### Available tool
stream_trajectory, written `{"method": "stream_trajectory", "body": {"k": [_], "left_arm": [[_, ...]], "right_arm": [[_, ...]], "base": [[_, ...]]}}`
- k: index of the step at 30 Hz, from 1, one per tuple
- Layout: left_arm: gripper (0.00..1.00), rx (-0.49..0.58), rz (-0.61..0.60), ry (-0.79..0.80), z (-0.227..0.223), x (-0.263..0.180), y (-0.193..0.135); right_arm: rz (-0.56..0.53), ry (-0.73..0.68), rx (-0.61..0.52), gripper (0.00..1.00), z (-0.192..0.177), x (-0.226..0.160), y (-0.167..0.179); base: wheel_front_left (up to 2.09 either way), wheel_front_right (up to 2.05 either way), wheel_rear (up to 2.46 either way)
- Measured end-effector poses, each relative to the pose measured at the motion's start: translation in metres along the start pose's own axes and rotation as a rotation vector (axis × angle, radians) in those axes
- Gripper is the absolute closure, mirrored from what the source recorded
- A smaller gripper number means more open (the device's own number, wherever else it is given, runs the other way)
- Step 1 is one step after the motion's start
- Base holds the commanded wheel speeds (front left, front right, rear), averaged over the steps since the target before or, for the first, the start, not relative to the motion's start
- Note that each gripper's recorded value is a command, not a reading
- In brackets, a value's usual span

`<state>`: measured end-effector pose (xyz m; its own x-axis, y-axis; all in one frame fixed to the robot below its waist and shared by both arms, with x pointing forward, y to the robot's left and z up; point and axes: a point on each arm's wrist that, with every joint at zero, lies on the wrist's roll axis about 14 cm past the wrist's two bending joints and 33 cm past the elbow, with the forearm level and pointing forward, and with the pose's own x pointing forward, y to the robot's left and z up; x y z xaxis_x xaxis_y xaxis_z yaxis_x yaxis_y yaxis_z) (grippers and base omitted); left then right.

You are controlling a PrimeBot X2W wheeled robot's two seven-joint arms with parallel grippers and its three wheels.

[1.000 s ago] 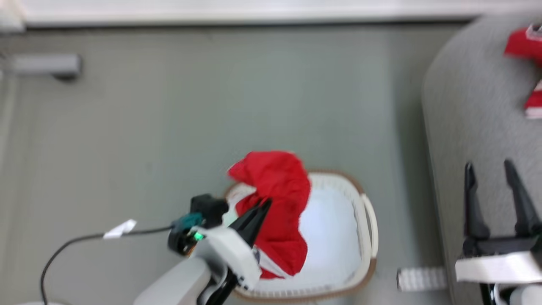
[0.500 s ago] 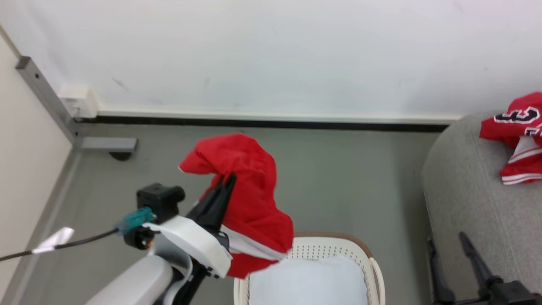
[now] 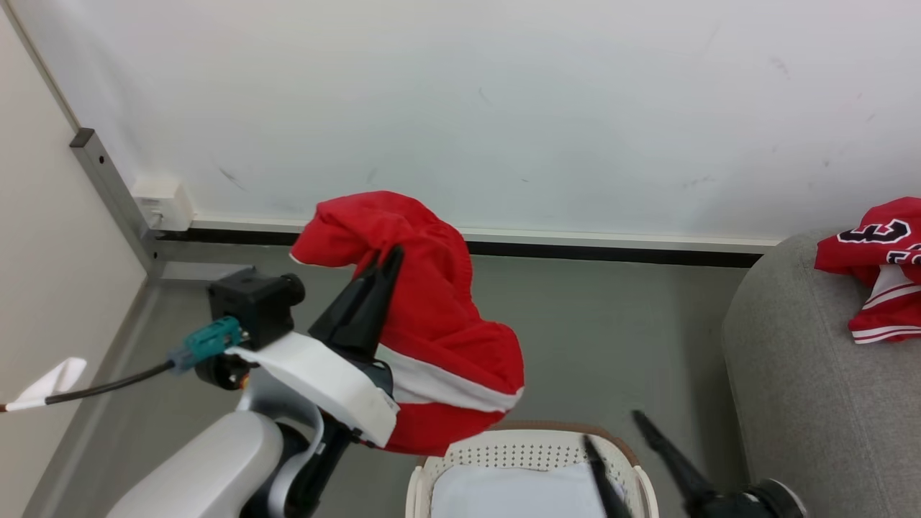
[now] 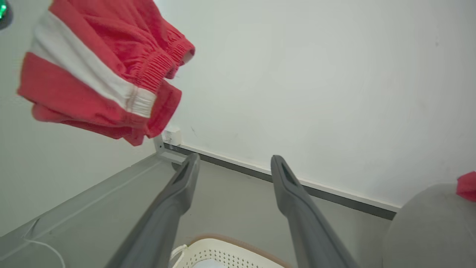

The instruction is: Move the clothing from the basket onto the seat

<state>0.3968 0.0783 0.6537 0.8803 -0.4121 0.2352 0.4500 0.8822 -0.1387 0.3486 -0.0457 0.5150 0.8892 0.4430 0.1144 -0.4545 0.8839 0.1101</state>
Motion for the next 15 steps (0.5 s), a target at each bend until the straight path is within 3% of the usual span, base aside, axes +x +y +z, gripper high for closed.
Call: {"method": "stream_trajectory", "body": {"k": [7, 15], "left_arm": [[1.00, -0.014, -0.033, 0.012, -0.004, 0.001, -0.015], [1.00, -0.022, -0.063, 0.033, -0.012, 0.002, -0.025]], "right_arm": [[0.229, -0.056, -0.037, 0.00, 0.019, 0.021, 0.066], [0.402, -0.080, -0.131, 0.00, 0.027, 0.038, 0.106]], "base": [[0.00, 0.00, 0.00], [0.00, 0.00, 0.00]]}}
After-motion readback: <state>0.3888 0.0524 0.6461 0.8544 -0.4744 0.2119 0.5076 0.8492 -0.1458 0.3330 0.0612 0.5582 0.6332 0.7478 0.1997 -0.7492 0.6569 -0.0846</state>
